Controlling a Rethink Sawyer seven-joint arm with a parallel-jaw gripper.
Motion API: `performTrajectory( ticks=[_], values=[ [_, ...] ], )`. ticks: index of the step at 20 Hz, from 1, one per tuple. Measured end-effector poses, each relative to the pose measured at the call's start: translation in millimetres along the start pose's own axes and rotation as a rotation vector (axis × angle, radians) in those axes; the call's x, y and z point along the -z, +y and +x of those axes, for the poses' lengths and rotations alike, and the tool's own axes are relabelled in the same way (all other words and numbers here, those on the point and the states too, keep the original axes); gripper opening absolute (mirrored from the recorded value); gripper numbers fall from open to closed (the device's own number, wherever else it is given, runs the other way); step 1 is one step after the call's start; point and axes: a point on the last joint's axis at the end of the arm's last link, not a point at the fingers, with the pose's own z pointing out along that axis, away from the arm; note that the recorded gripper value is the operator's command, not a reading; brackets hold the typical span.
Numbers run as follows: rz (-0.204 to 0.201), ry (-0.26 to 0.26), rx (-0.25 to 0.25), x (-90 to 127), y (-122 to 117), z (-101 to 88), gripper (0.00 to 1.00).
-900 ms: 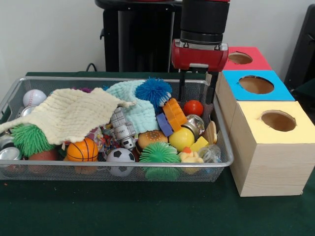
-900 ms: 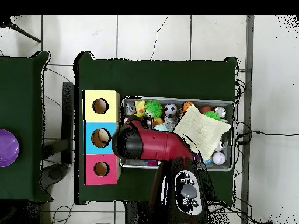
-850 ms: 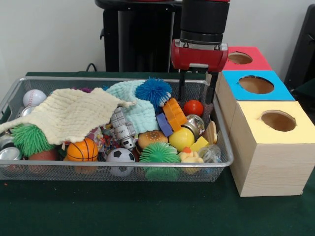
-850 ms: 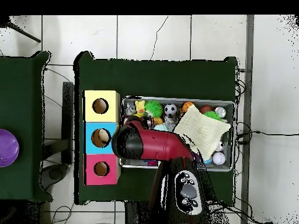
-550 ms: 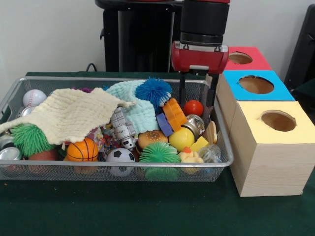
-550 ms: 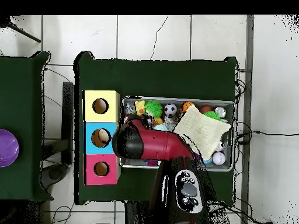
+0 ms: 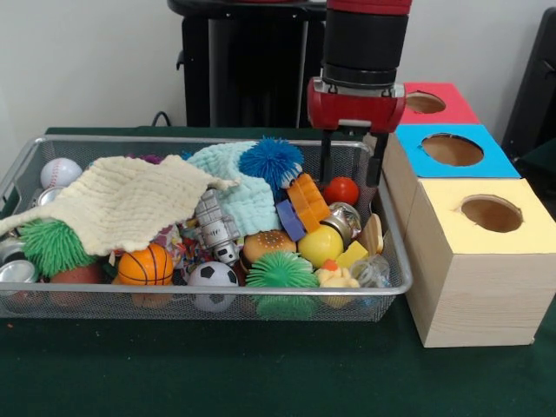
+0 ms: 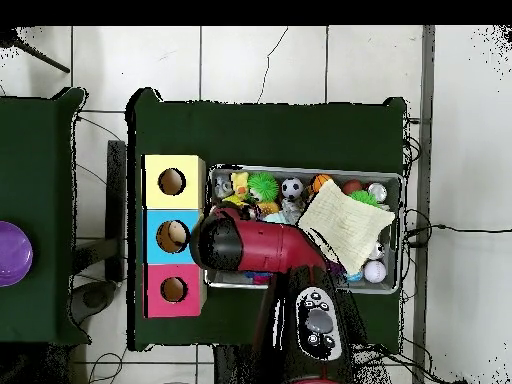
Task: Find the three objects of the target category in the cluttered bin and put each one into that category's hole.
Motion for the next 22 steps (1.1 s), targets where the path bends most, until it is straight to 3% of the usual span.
performTrajectory(
  ticks=[2,3,8,12,16,17,22],
  values=[
    [-0.005,0.070,0.000,7.8,0.4,6.6,1.00],
    [-0.010,0.143,-0.001,20.5,0.4,12.0,1.00],
    [-0.016,0.223,-0.002,51.5,-0.2,13.3,1.00],
    [-0.010,0.184,0.000,66.0,-2.1,3.4,1.00],
    [-0.005,0.122,-0.001,64.3,-3.6,-6.0,1.00],
    [-0.002,0.081,-0.001,60.9,-3.9,-11.8,1.00],
    [0.006,-0.027,0.002,45.9,-4.6,-33.6,1.00]
  ],
)
